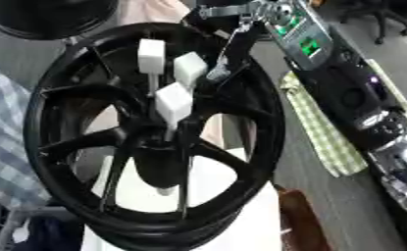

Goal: Pull the pin out of the wheel hub.

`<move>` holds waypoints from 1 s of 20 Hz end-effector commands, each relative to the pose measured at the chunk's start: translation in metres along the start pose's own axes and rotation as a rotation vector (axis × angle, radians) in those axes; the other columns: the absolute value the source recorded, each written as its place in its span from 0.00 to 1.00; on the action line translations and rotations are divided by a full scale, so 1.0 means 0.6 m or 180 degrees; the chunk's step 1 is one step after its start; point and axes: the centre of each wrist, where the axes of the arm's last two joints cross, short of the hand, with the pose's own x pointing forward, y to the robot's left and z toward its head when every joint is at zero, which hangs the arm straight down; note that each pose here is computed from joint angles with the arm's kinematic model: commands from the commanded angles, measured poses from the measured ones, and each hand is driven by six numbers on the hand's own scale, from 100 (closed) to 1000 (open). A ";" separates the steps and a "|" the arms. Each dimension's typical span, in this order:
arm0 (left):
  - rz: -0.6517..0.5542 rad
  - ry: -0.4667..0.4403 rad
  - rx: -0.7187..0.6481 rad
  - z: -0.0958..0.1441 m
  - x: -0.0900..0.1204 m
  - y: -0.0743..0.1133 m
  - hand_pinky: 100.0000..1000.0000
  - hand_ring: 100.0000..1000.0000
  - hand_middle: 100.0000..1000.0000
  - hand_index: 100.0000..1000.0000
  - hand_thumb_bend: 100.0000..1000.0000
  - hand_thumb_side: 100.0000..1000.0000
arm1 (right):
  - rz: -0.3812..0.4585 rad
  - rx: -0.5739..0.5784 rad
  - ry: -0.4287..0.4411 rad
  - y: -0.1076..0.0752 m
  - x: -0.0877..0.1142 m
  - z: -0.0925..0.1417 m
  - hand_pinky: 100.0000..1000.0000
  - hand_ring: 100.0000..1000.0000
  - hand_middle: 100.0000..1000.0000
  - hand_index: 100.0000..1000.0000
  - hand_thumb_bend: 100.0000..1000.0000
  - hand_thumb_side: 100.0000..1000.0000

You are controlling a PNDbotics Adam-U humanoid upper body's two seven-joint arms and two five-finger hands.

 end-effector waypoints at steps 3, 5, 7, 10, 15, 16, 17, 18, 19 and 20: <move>-0.0015 -0.0137 -0.0020 -0.010 0.022 0.000 0.59 0.53 0.38 0.68 0.00 0.76 | 0.0147 -0.0067 0.0058 -0.018 0.015 0.017 0.56 0.62 0.54 0.71 0.51 0.02; -0.0015 -0.0138 -0.0019 -0.010 0.023 -0.001 0.59 0.53 0.38 0.68 0.00 0.76 | 0.0157 -0.0062 0.0074 -0.017 0.015 0.017 0.56 0.62 0.53 0.69 0.50 0.02; -0.0018 -0.0137 -0.0021 -0.010 0.023 -0.001 0.59 0.53 0.37 0.68 0.00 0.76 | 0.0168 -0.0058 0.0088 -0.015 0.014 0.018 0.56 0.61 0.51 0.67 0.49 0.01; -0.0029 -0.0129 -0.0013 -0.010 0.023 0.000 0.59 0.53 0.37 0.68 0.00 0.76 | 0.0179 -0.0036 0.0092 -0.013 0.012 0.018 0.56 0.60 0.48 0.64 0.49 0.00; -0.0032 -0.0123 -0.0014 -0.010 0.023 0.000 0.59 0.53 0.37 0.68 0.00 0.76 | 0.0100 -0.0031 0.0063 -0.012 0.009 0.019 0.56 0.58 0.42 0.58 0.48 0.00; -0.0033 -0.0123 -0.0015 -0.010 0.023 0.000 0.59 0.53 0.37 0.68 0.00 0.76 | 0.0073 -0.0041 0.0056 -0.013 0.008 0.019 0.56 0.58 0.42 0.58 0.48 0.00; -0.0033 -0.0123 -0.0015 -0.010 0.023 0.000 0.59 0.52 0.37 0.68 0.00 0.76 | 0.0043 -0.0054 0.0051 -0.013 0.008 0.019 0.56 0.58 0.41 0.57 0.48 0.00; -0.0033 -0.0123 -0.0015 -0.010 0.023 0.000 0.59 0.52 0.37 0.68 0.00 0.76 | 0.0014 -0.0066 0.0045 -0.013 0.008 0.019 0.56 0.58 0.40 0.56 0.48 0.00; -0.0032 -0.0123 -0.0015 -0.010 0.023 0.000 0.59 0.52 0.37 0.68 0.00 0.76 | -0.0007 -0.0076 0.0042 -0.012 0.008 0.019 0.56 0.58 0.40 0.56 0.48 0.00; -0.0031 -0.0124 -0.0015 -0.010 0.023 0.000 0.59 0.52 0.37 0.68 0.00 0.76 | -0.0022 -0.0087 0.0043 -0.012 0.008 0.019 0.56 0.57 0.39 0.55 0.47 0.00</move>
